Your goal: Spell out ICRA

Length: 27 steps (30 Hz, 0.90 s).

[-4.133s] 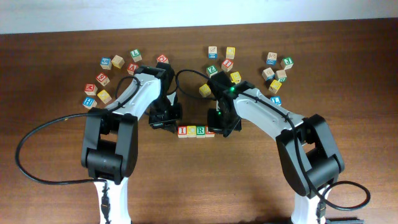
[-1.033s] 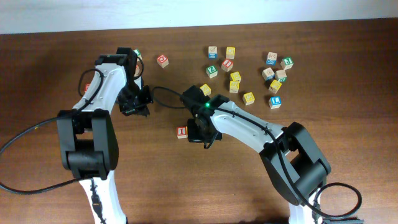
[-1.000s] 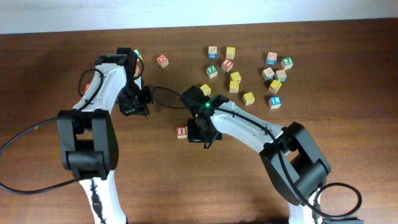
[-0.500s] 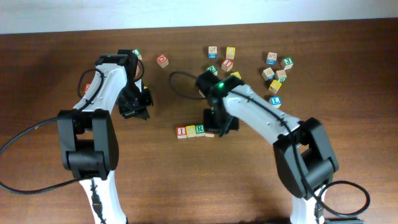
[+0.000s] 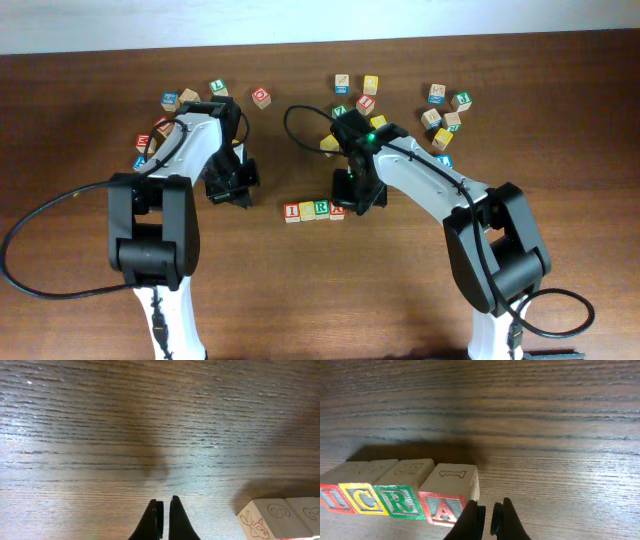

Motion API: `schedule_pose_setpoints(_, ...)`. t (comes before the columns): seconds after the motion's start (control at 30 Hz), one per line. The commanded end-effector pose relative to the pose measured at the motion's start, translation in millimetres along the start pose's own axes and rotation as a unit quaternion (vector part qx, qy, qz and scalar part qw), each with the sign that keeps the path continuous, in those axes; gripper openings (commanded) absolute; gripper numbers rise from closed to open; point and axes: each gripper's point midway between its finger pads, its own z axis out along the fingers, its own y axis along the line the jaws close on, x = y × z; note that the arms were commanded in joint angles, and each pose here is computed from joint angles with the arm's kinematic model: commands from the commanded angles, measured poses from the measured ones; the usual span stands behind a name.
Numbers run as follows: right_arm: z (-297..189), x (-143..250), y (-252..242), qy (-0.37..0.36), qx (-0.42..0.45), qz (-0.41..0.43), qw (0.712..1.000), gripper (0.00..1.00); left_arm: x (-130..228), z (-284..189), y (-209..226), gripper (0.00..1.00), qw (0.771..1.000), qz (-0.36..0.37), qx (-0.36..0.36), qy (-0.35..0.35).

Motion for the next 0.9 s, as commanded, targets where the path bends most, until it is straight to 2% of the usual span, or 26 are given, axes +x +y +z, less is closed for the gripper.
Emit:
schedule_pose_setpoints(0.0,0.8,0.8,4.9,-0.001,-0.011,-0.007,1.0,0.04,2.1,4.2,-0.2,0.0,1.0,0.006,0.004,0.008)
schedule_pose_setpoints(0.23,0.6,-2.6,6.8,-0.008,-0.015,-0.008,1.0,0.04,2.6,4.3,-0.6,0.0,1.0,0.007,0.004,0.009)
schedule_pose_setpoints(0.4,-2.0,-9.9,-7.0,-0.011,-0.006,0.007,1.0,0.04,16.3,8.1,-10.1,0.0,0.999,0.022,-0.006,0.027)
schedule_pose_setpoints(0.57,-2.0,23.0,-24.2,0.051,0.033,0.019,0.998,0.04,0.7,9.7,-20.4,0.0,1.0,0.026,0.003,-0.008)
schedule_pose_setpoints(0.63,6.5,34.8,-22.7,0.063,0.038,0.0,0.997,0.04,-4.9,9.3,-21.0,0.0,1.0,0.017,0.007,-0.019)
schedule_pose_setpoints(0.87,19.1,34.4,-4.1,0.04,0.022,-0.029,0.999,0.04,-9.7,8.4,-15.6,0.0,1.0,0.005,0.001,-0.027)
